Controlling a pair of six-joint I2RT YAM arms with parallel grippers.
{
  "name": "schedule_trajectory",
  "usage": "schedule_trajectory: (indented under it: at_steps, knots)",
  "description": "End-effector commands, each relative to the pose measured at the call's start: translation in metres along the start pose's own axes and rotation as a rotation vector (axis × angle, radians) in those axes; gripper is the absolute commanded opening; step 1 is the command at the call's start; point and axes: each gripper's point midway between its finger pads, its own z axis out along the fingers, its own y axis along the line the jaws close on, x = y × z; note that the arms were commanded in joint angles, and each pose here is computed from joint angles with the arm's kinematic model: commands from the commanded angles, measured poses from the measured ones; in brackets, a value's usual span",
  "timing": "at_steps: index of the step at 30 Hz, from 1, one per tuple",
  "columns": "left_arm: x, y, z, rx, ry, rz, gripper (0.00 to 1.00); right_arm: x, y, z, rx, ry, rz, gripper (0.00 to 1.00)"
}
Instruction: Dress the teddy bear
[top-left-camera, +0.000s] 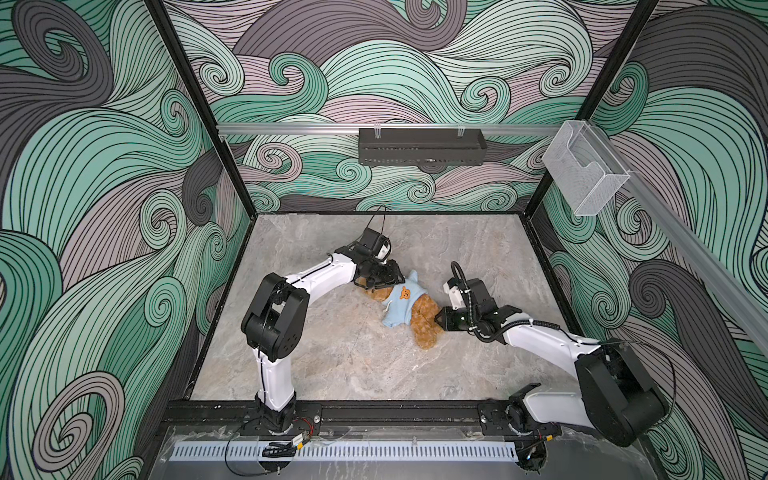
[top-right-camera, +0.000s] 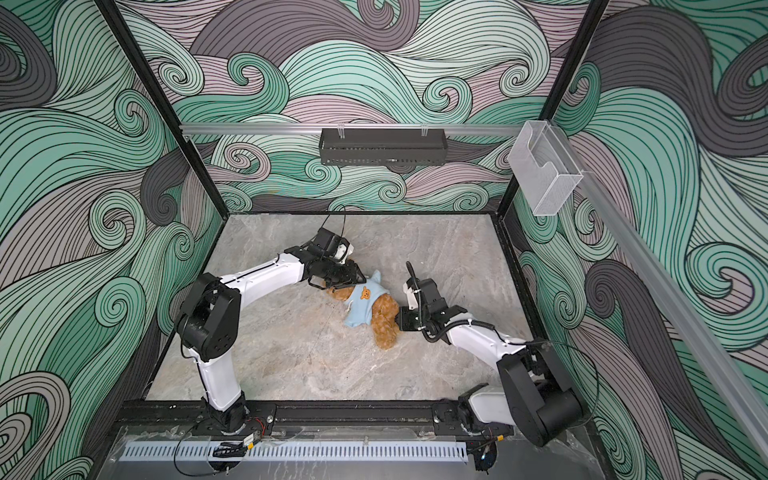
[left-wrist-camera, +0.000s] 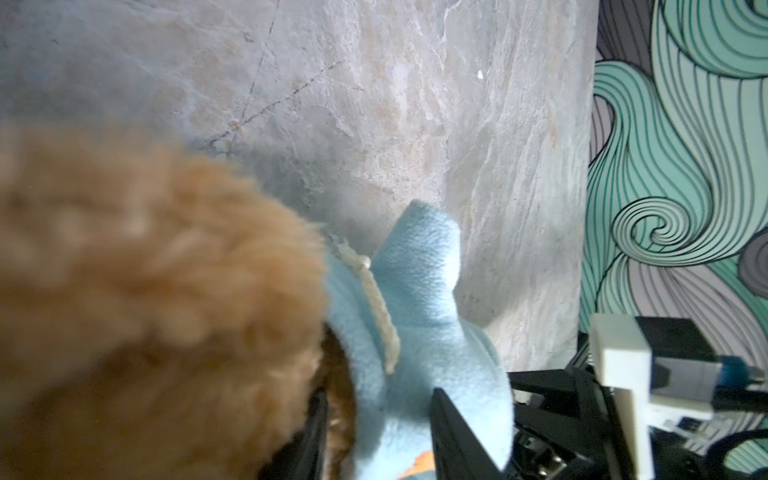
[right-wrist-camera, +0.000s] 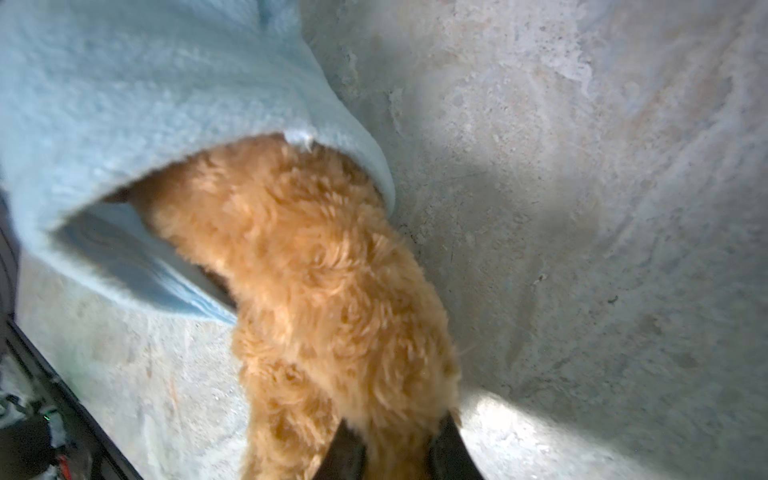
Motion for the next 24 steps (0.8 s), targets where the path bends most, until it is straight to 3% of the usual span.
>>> schedule_trajectory:
  at_steps: [1, 5, 9, 14, 19, 24]
  knots:
    - [-0.019, -0.032, -0.036, 0.057, -0.066, 0.124, 0.57, -0.002, 0.000, -0.010, 0.021, 0.020, -0.038, 0.31]
    - [-0.028, -0.043, -0.066, 0.078, -0.135, 0.168, 0.74, -0.023, 0.014, -0.028, -0.001, -0.048, -0.116, 0.45]
    - [-0.015, -0.022, -0.090, 0.009, -0.195, 0.141, 0.75, -0.033, 0.023, -0.032, -0.027, -0.073, -0.132, 0.52]
    - [0.043, 0.007, -0.103, -0.013, -0.250, 0.047, 0.73, -0.030, 0.020, -0.018, -0.025, -0.029, -0.119, 0.52]
    - [0.094, 0.029, -0.077, 0.018, -0.222, -0.035, 0.73, -0.024, 0.014, -0.007, -0.011, 0.014, -0.086, 0.48]
    - [0.097, 0.024, -0.027, 0.054, -0.061, -0.061, 0.72, -0.009, 0.017, -0.002, -0.055, 0.048, -0.029, 0.43]
